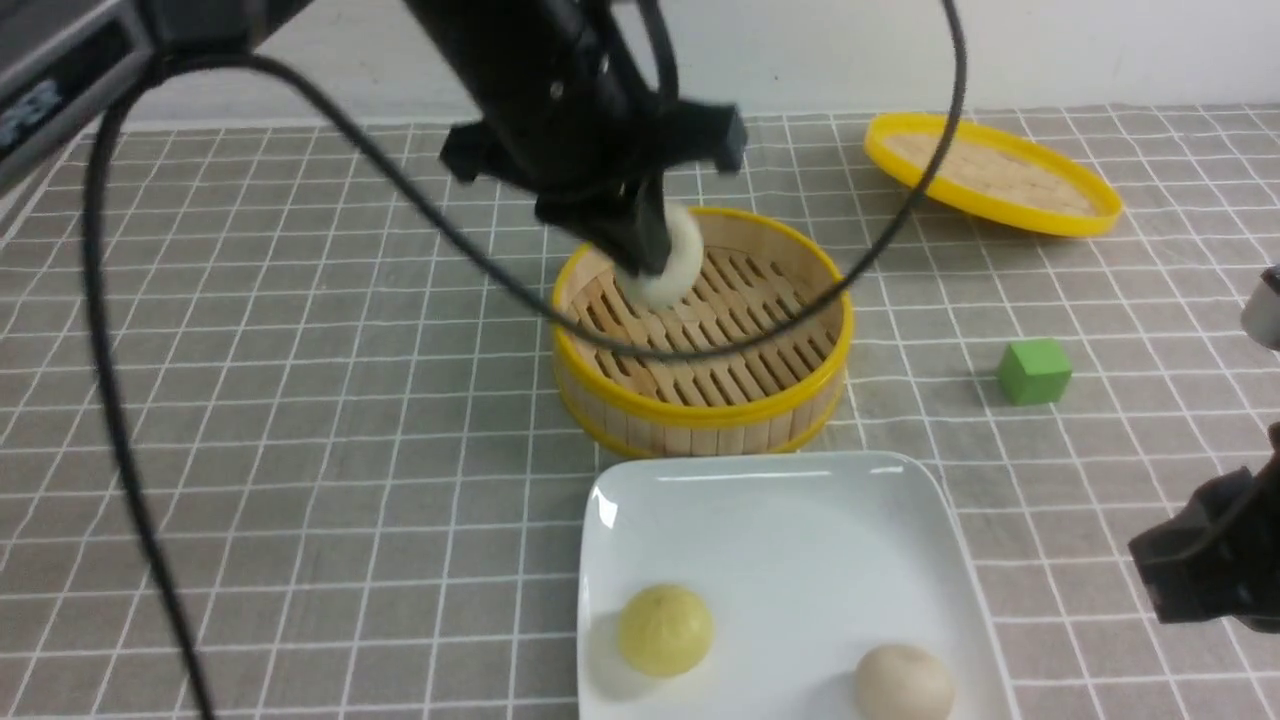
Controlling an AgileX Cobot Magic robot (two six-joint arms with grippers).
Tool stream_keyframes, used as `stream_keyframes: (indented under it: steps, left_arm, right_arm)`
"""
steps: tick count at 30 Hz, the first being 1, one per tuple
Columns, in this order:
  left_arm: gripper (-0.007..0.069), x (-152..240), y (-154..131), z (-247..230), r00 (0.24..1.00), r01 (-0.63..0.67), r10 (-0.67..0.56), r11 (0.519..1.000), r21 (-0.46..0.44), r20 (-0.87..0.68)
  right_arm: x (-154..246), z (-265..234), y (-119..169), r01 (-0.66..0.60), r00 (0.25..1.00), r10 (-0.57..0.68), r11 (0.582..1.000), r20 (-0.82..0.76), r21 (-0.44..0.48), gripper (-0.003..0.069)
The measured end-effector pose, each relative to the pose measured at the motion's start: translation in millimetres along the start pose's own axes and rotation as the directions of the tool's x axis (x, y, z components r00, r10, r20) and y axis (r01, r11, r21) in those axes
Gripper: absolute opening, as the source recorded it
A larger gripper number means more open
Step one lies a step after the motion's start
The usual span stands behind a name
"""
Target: Put the steamed buns into the plate on the grey tablecloth.
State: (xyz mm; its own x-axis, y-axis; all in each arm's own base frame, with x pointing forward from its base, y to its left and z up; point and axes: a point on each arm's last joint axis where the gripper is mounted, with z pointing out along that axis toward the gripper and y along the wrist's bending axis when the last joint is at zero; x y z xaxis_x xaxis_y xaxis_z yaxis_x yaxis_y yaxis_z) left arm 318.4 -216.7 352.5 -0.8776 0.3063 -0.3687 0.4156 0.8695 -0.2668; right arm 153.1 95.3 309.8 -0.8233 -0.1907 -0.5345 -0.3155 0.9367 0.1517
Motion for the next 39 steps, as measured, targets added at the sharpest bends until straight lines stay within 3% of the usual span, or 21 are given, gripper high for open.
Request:
stream_keyframes:
  steps: [1, 4, 10, 16, 22, 25, 29, 32, 35, 36, 39]
  left_arm:
    - [0.0025, 32.6, -3.8, 11.3, 0.995, -0.012, 0.011, 1.0, -0.006, -0.099]
    - [0.0025, 59.0, -13.3, 37.6, 0.988, -0.041, 0.04, 0.999, -0.001, -0.15]
    - [0.0034, 72.1, -37.5, 97.1, 0.983, -0.102, 0.103, 0.995, 0.019, -0.149]
    - [0.0064, 69.8, -43.9, 130.3, 0.99, -0.075, 0.077, 0.997, 0.02, -0.118]
    - [0.0209, 67.4, -42.6, 140.7, 0.994, -0.04, 0.041, 0.999, 0.012, -0.097]
    - [0.0334, 67.0, -42.7, 140.8, 0.995, -0.038, 0.039, 0.999, 0.013, -0.093]
    - [0.0379, 67.0, -43.2, 137.5, 0.995, -0.04, 0.041, 0.999, 0.013, -0.095]
    - [0.0347, 64.0, -45.2, 122.1, 0.995, -0.061, 0.062, 0.998, 0.011, -0.073]
    - [0.0281, 61.4, -46.8, 105.7, 0.996, -0.083, 0.083, 0.997, 0.008, -0.037]
    - [0.0202, 60.1, -47.8, 92.9, 0.995, -0.103, 0.103, 0.995, 0.001, -0.011]
    - [0.0109, 59.8, -48.0, 77.7, 0.992, -0.123, 0.124, 0.992, -0.01, 0.016]
  right_arm:
    - [-0.4, 0.0, 0.1, 0.0, 1.0, 0.0, 1.0, 0.005, -0.001, 0.0125]
    - [-1.0, 0.0, 0.7, -0.003, 1.0, 0.004, 1.0, 0.011, -0.008, 0.0127]
    - [1.0, 0.0, 0.1, -0.003, 1.0, 0.003, 1.0, -0.011, -0.002, 0.0131]
    - [13.1, -13.5, -2.5, -0.008, 0.998, 0.008, 1.0, -0.058, 0.004, 0.0131]
    - [46.1, -61.6, -11.6, -0.017, 1.0, 0.017, 1.0, -0.006, -0.014, 0.0131]
    - [79.3, -100.8, -20.9, -0.052, 0.99, 0.06, 0.997, 0.129, -0.062, 0.013]
    - [113.7, -129.9, -30.9, -0.054, 0.951, 0.089, 0.991, 0.296, -0.124, 0.0069]
    - [142.0, -135.3, -40.3, -0.026, 0.901, 0.088, 0.988, 0.426, -0.149, -0.001]
    - [150.5, -126.6, -44.2, 0.017, 0.847, 0.064, 0.989, 0.527, -0.147, -0.0014]
    - [151.5, -113.3, -44.7, 0.045, 0.812, 0.05, 0.988, 0.582, -0.148, -0.0014]
    - [147.6, -97.8, -43.4, 0.07, 0.77, 0.045, 0.985, 0.636, -0.154, -0.0014]
